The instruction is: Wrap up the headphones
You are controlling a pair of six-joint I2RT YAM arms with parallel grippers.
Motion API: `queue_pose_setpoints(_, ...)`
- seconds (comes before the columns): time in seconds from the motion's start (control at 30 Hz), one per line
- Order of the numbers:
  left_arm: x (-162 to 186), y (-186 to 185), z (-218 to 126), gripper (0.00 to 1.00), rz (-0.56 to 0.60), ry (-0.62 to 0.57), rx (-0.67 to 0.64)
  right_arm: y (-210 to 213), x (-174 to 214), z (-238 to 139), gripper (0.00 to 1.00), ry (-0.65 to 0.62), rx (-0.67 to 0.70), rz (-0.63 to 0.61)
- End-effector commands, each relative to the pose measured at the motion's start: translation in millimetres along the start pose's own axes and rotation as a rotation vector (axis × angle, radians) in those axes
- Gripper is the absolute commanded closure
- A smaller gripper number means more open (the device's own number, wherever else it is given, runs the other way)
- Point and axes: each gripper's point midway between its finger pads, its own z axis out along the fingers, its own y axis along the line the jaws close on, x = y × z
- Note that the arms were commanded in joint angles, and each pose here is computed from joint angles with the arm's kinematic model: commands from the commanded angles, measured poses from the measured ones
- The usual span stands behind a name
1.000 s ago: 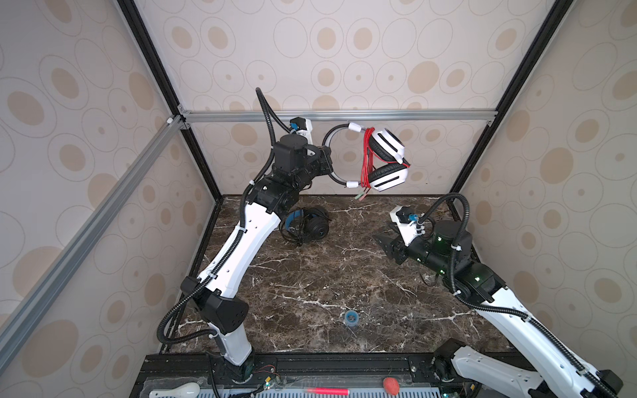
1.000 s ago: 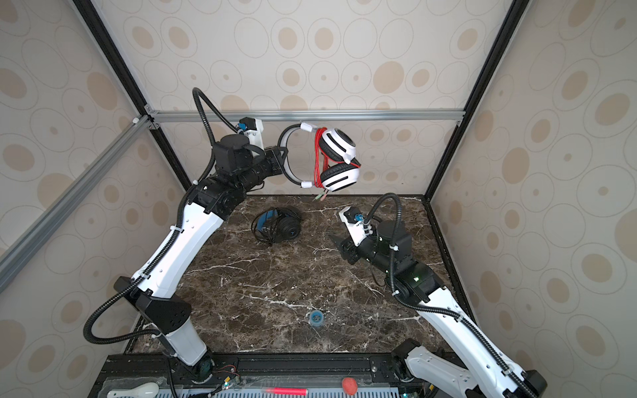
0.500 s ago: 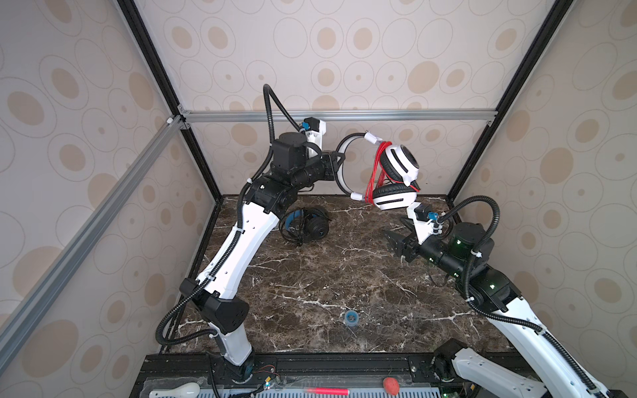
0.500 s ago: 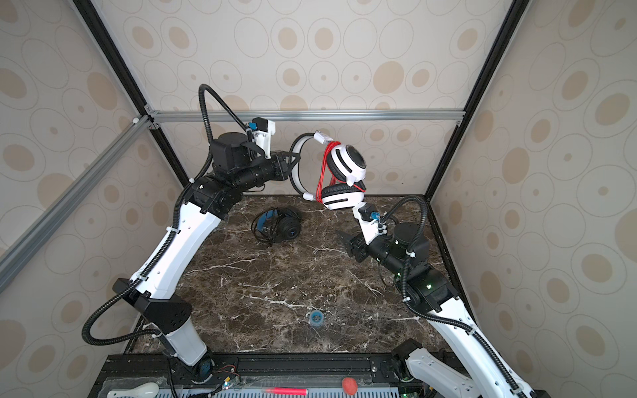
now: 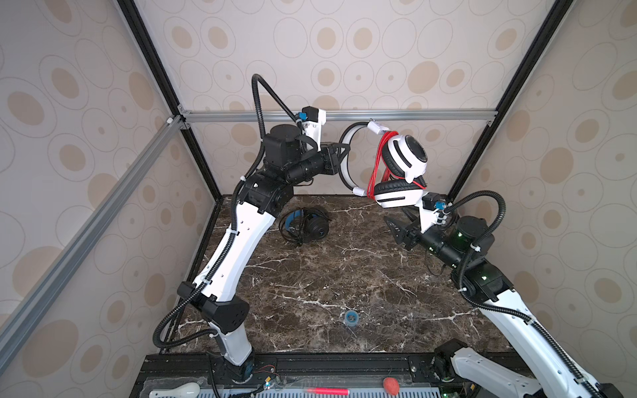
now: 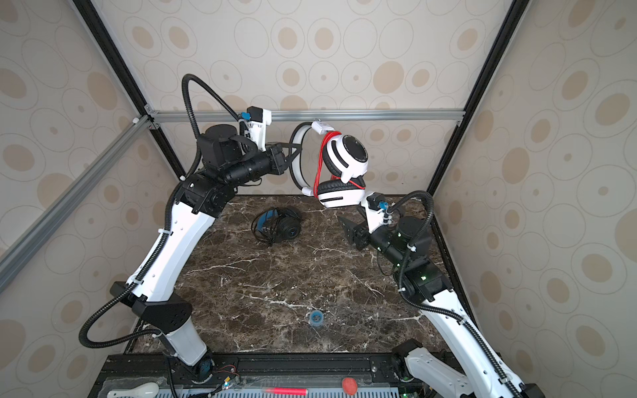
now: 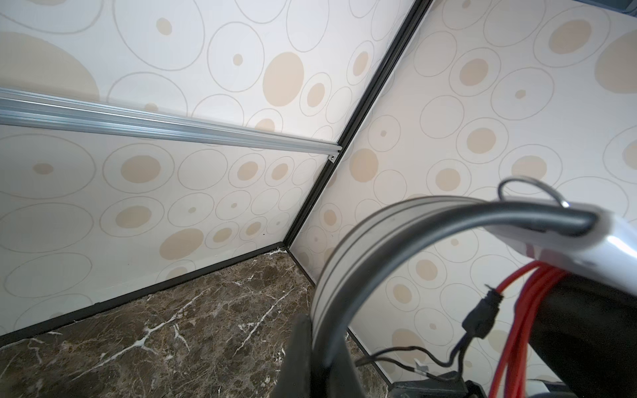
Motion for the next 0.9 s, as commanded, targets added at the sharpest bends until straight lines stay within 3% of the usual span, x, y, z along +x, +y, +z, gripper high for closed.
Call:
queue_pose_setpoints(0.0, -32.5, -33.6, -18.0, 1.00, -0.005, -0.097, 0.095, -1.3, -26.1, 3.1, 0.34, -0.087, -0.008, -0.002)
queue_pose_setpoints(0.33, -31.5, -38.9, -16.2, 1.00, -0.010, -0.094, 0.117, -14.8, -38.5, 15.6, 0.35, -0.151, 0.030, 0.047)
queue_pose_setpoints(0.87, -23.6, -45.6, -13.1, 1.00, -0.014, -0.072, 0.136, -16.7, -58.8, 42.0, 0.40, -0.218, -0.021, 0.046)
